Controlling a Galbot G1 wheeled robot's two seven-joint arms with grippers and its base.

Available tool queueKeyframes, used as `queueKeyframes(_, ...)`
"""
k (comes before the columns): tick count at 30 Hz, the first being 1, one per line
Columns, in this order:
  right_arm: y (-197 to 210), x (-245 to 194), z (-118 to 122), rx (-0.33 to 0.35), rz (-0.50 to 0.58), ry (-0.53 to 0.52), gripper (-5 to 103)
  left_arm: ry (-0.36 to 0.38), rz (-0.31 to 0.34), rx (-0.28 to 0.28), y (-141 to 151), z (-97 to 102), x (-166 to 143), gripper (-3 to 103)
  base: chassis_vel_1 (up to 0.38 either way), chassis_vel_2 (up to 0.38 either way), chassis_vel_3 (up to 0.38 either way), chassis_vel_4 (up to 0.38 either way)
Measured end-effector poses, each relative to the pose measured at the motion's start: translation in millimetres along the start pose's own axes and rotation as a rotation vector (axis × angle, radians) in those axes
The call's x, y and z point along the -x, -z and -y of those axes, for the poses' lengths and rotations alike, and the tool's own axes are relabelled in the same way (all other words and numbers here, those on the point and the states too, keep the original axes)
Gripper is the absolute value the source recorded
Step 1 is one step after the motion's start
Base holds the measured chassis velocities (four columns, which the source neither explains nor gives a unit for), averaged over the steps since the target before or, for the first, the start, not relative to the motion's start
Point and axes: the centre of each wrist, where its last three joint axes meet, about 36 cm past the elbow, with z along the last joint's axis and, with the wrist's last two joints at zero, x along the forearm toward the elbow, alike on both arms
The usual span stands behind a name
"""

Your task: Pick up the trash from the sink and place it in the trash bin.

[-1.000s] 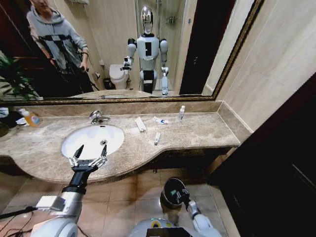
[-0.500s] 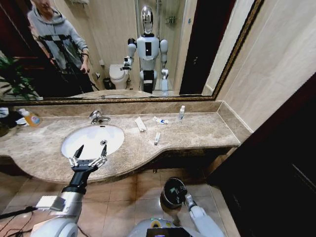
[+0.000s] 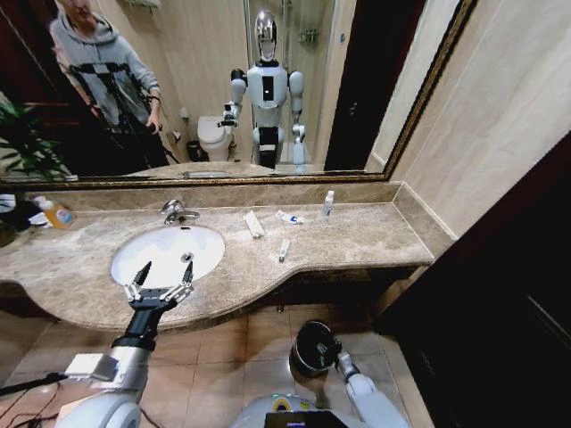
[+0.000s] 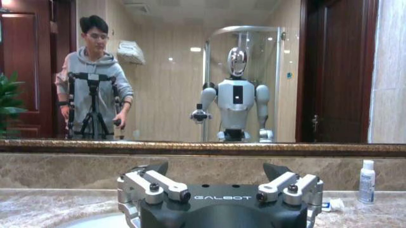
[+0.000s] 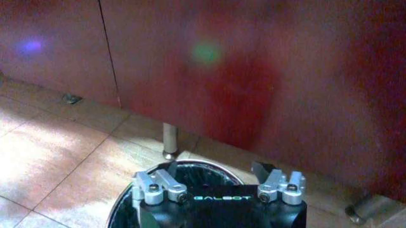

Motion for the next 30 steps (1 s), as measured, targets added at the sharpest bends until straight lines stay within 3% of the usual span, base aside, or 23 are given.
queueKeyframes(3,-0.3,-0.8,-2.3,0.003,0.006,0.0,92,0.0,0.0,0.0,0.0,0.0,0.0,100,0.0,0.0,0.0,0.0)
queueKeyframes(6,-0.4,-1.6,-4.8,0.005,0.01,0.001,99,0.0,0.0,0.0,0.0,0.0,0.0,100,0.0,0.0,0.0,0.0)
queueKeyframes(18,4.7,-4.8,-5.4,0.036,0.038,-0.031,100,0.0,0.0,0.0,0.0,0.0,0.0,100,0.0,0.0,0.0,0.0)
queueKeyframes(21,17.2,-7.7,5.8,0.115,0.127,-0.16,100,0.0,0.0,0.0,0.0,0.0,0.0,100,0.0,0.0,0.0,0.0)
queueKeyframes(23,21.6,-13.2,11.6,0.136,0.142,-0.182,100,0.0,0.0,0.0,0.0,0.0,0.0,100,0.0,0.0,0.0,0.0)
queueKeyframes(26,37.3,-67.1,39.1,0.213,0.176,-0.218,100,0.0,0.0,0.0,0.0,0.0,0.0,100,0.0,0.0,0.0,0.0)
queueKeyframes(30,50.5,-116.5,47.9,0.247,0.236,-0.257,100,0.0,0.0,0.0,0.0,0.0,0.0,100,0.0,0.0,0.0,0.0)
